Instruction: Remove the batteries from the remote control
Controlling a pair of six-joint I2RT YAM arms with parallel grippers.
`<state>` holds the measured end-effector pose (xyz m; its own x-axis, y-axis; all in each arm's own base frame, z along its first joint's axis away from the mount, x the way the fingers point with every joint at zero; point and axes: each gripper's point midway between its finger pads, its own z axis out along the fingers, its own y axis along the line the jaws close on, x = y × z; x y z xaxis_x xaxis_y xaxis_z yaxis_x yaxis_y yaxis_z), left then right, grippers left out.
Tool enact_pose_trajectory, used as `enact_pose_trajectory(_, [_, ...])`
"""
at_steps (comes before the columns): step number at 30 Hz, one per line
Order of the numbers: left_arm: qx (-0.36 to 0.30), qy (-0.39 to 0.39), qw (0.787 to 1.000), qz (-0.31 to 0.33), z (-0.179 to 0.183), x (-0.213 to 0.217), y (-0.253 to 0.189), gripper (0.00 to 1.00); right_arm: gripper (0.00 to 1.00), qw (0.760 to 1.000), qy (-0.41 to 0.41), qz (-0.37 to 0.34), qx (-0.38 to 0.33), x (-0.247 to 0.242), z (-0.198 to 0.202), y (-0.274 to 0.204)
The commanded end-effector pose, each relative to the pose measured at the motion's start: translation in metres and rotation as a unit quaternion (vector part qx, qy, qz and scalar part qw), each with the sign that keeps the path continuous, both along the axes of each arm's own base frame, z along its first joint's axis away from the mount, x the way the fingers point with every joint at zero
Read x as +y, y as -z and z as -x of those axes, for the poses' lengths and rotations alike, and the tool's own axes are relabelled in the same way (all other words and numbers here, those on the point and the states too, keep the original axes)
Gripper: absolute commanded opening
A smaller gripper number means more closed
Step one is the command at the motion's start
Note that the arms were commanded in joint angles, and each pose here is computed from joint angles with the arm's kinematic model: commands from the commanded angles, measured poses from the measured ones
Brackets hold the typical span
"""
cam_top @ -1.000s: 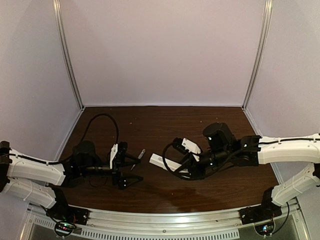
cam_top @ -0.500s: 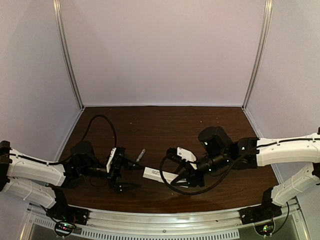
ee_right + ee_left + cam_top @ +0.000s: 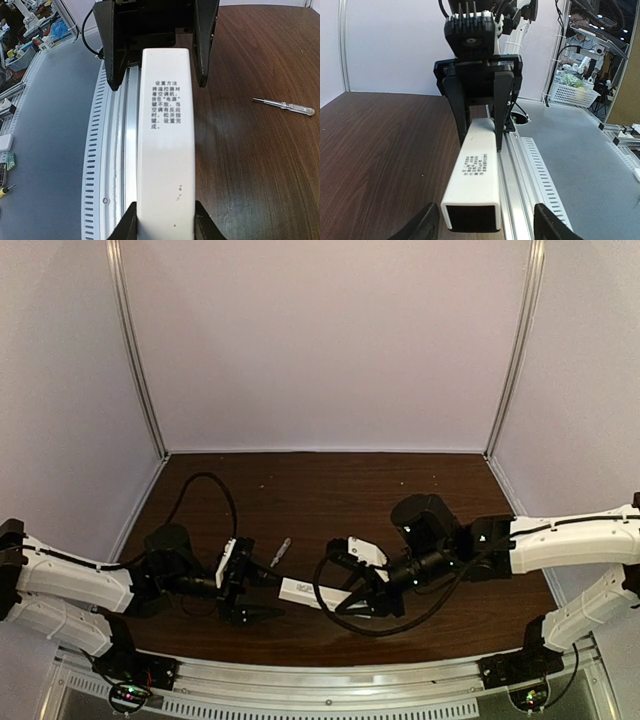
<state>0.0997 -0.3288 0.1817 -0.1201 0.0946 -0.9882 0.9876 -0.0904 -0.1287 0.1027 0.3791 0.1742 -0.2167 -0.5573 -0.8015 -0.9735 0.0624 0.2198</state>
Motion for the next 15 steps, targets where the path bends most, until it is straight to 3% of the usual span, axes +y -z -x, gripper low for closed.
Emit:
enact_pose_trajectory(1, [-0.013, 0.001, 1.0, 0.022, 0.0, -0.002, -0.011, 0.64, 0.0, 0.999, -0.009, -0.034, -0.016, 0.016, -0.002, -0.022])
enact_pose_trajectory(15, [-0.008, 0.0, 1.0, 0.017, -0.002, -0.005, -0.008, 0.42, 0.0, 0.999, -0.019, -0.037, -0.017, 0.03, -0.003, -0.025])
